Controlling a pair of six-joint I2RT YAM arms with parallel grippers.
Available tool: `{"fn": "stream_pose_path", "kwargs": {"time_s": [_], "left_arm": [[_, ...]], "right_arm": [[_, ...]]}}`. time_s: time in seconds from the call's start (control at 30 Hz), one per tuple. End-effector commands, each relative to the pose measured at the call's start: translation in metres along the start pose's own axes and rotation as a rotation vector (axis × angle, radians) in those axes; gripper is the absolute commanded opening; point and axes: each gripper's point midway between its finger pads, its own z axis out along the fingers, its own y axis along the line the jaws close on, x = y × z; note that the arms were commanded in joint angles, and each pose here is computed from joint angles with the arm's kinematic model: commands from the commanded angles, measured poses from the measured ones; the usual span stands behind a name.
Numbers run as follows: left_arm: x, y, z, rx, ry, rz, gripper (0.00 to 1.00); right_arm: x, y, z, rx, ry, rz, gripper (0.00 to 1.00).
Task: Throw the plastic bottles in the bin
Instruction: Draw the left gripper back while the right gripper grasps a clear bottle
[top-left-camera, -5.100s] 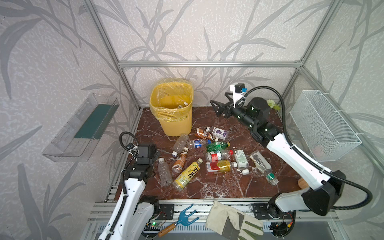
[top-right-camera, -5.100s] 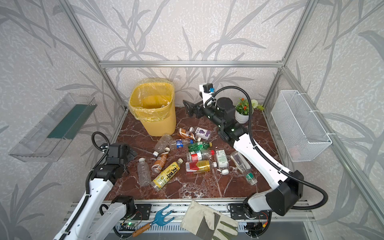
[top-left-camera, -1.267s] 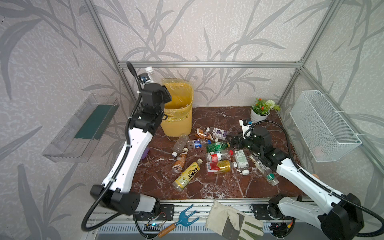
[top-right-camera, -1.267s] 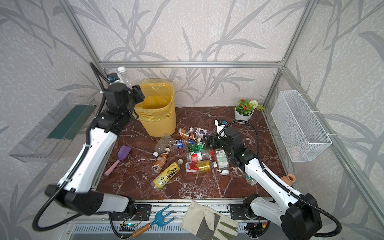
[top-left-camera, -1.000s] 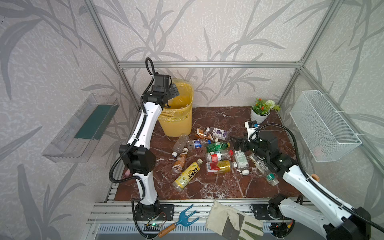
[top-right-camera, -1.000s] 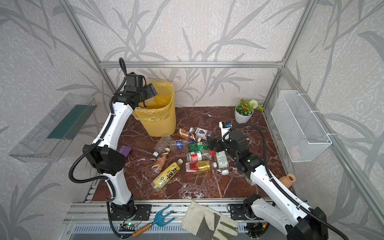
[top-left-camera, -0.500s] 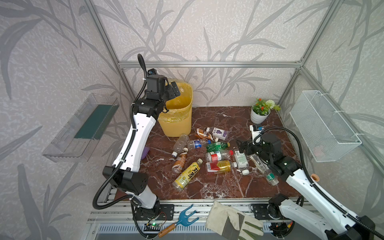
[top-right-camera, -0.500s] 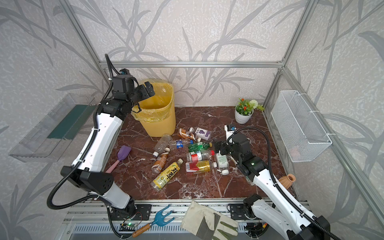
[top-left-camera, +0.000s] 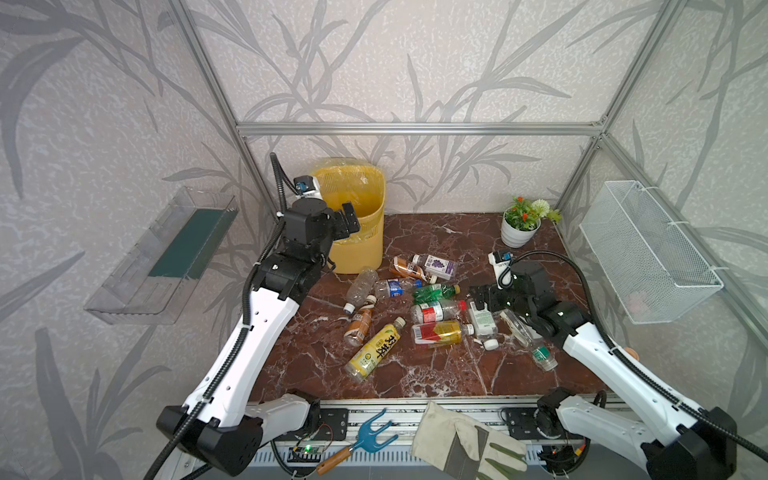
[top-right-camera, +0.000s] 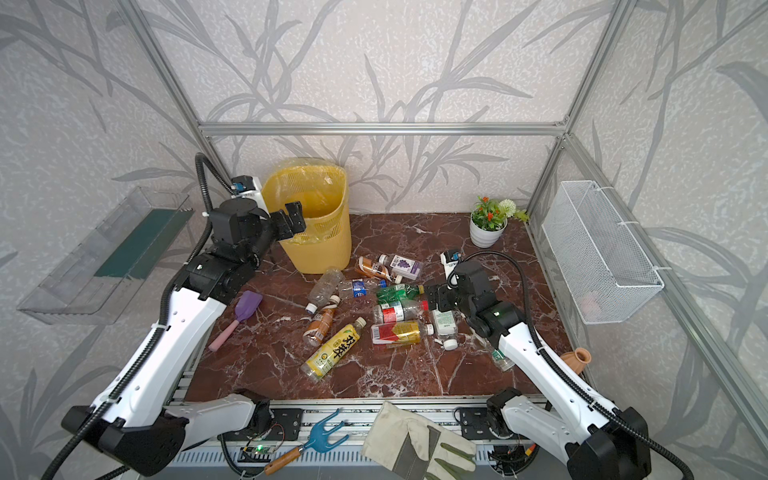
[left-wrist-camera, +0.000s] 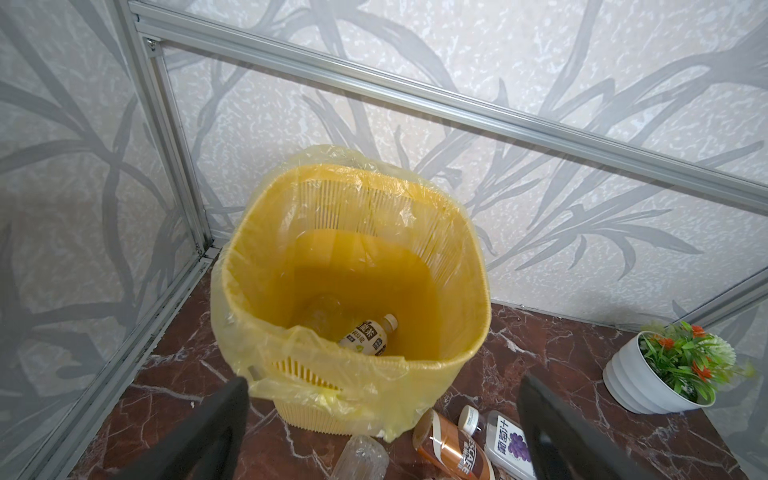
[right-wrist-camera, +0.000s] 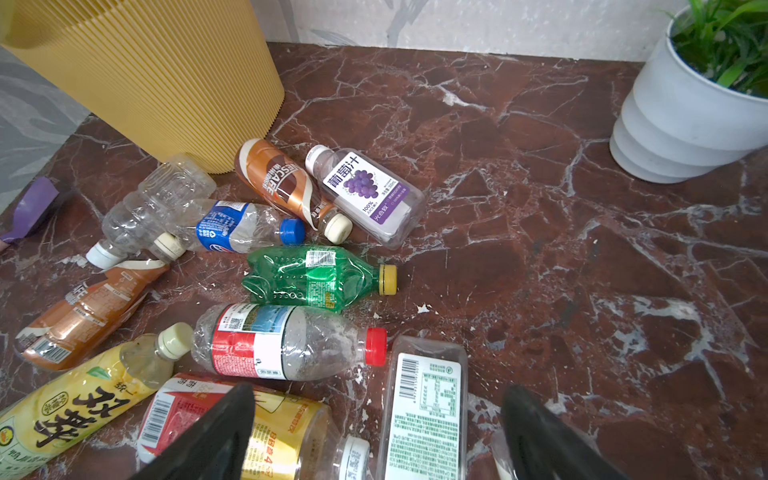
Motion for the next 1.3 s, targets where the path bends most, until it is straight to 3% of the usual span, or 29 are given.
{"fn": "stream_pose_path", "kwargs": {"time_s": [0.0, 0.2, 0.3, 0.5, 0.8, 0.93, 1.27], "left_arm": [[0.007, 0.001, -0.012, 0.009, -0.012, 0.028, 0.99], [0.047, 0.009, -0.016, 0.009, 0.058, 0.028, 0.99], [0.056, 0.011, -0.015, 0.011, 0.062, 0.033, 0.99], [0.064, 0.006, -0.006, 0.026, 0.097, 0.034, 0.99], [0.059, 0.002, -0.016, 0.063, 0.094, 0.042, 0.99], [0.055, -0.001, -0.018, 0.081, 0.079, 0.055, 0.99], [0.047, 0.0, -0.015, 0.061, 0.051, 0.072, 1.0]], "right_arm": [[0.005, -0.016, -0.003, 0.077, 0.034, 0.029, 0.93], [0.018, -0.065, -0.013, 0.212, 0.148, 0.032, 0.93], [0.025, -0.074, -0.02, 0.213, 0.221, -0.045, 0.92], [0.05, -0.087, -0.025, 0.254, 0.39, -0.181, 0.91], [0.076, -0.118, -0.023, 0.267, 0.525, -0.167, 0.86], [0.091, -0.109, -0.013, 0.143, 0.584, -0.173, 0.87], [0.121, -0.104, 0.003, 0.02, 0.782, -0.17, 0.79]]}}
